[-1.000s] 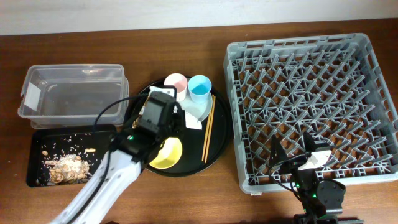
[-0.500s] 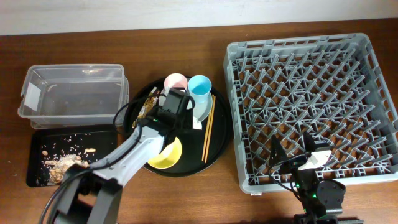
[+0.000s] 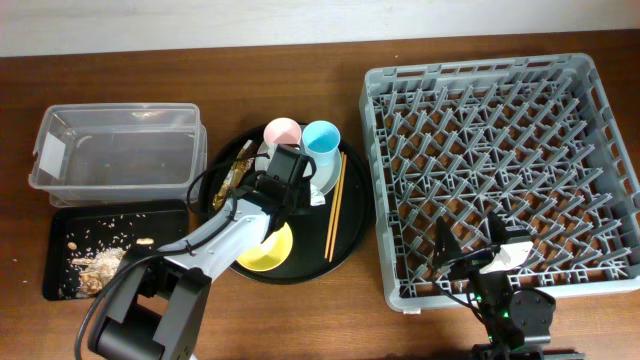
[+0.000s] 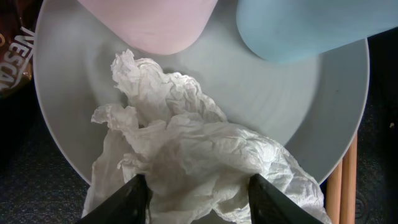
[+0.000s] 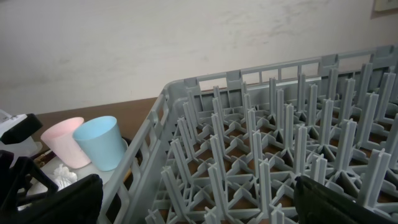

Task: Sort waste into correct bins and load items into the dishwasher rack
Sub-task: 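Grasp the crumpled white tissue on the plate with the left gripper, then carry the tissue left and drop it into the clear bin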

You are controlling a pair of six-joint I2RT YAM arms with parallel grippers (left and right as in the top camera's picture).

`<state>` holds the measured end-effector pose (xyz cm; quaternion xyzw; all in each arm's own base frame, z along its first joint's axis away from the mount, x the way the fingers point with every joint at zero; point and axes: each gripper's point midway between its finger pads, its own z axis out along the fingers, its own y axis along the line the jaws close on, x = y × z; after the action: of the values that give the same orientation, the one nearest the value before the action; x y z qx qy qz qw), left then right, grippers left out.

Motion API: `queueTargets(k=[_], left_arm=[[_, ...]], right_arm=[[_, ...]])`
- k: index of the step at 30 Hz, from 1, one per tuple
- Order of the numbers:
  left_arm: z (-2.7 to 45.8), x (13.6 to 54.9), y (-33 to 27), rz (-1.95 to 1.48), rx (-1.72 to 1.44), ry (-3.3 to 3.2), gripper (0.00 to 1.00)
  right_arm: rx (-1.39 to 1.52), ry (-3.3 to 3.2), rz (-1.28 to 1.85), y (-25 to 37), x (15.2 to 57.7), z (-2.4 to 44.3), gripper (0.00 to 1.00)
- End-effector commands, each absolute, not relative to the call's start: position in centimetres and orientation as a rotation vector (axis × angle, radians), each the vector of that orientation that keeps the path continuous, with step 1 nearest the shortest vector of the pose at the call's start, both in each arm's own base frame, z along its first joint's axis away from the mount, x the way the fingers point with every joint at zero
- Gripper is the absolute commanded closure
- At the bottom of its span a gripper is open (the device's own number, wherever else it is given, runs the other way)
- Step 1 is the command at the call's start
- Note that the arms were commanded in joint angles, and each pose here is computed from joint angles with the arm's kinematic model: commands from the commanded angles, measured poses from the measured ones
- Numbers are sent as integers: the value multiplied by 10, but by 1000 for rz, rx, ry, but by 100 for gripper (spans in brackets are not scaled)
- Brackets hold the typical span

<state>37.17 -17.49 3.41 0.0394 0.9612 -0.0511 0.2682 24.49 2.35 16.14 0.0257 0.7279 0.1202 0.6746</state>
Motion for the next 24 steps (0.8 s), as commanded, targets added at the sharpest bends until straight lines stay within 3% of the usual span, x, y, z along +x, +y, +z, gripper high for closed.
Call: queueTargets(k=[1, 13, 16, 18, 24], left_arm=[[29, 372, -173, -104, 126, 2596, 48], [7, 370, -172, -82, 133, 2634, 48], [8, 372, -173, -87, 131, 2626, 73], [12, 374, -174, -88, 148, 2615, 96], [78, 385, -169, -63, 122, 2527, 100]], right_arm=[[57, 1640, 268, 23, 245, 159, 2], [57, 1641, 268, 23, 245, 159, 2], [57, 1640, 268, 23, 245, 159, 2], [57, 1640, 268, 23, 245, 159, 2], [57, 1641, 268, 23, 245, 159, 2]])
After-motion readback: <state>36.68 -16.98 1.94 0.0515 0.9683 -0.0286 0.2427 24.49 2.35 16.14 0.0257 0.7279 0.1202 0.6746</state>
